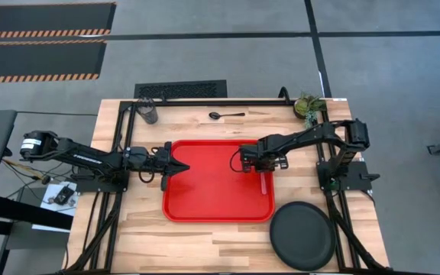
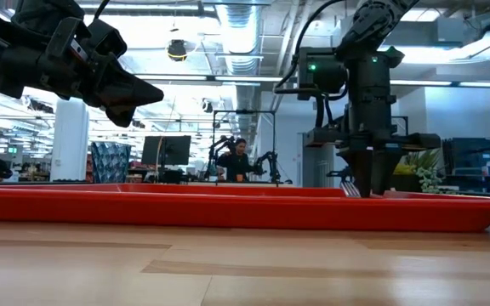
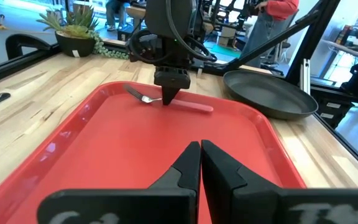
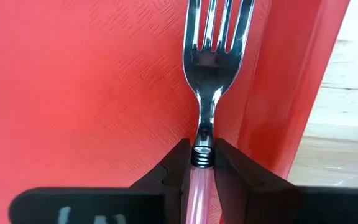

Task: Pick and place plate/cup/fork/spoon on tray
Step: Put the red fork on the red tray

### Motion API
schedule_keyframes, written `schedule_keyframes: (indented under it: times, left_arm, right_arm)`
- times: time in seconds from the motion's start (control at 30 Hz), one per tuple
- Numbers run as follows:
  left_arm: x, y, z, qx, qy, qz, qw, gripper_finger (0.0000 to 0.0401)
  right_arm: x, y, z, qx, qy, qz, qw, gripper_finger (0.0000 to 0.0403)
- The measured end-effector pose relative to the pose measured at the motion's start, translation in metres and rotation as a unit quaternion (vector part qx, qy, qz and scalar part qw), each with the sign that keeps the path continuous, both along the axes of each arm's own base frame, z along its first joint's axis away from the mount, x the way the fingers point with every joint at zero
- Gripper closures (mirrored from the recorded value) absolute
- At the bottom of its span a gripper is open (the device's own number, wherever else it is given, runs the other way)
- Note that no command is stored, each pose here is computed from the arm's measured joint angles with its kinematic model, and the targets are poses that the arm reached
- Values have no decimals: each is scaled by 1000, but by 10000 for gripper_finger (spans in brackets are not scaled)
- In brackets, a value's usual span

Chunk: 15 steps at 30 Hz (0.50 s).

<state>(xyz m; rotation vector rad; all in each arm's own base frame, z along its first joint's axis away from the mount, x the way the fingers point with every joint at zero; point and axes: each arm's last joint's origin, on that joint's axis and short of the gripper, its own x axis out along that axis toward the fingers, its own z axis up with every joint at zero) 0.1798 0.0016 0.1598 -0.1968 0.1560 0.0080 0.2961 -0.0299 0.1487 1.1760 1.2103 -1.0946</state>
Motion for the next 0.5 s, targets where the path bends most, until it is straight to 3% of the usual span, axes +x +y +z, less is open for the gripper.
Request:
schedule_keyframes:
  times: [0.5]
  left_arm:
    - [0,0,0,0,0,0,1000,399]
  right_arm:
    - [-6,1,-7,-8,7,-2,1000,318]
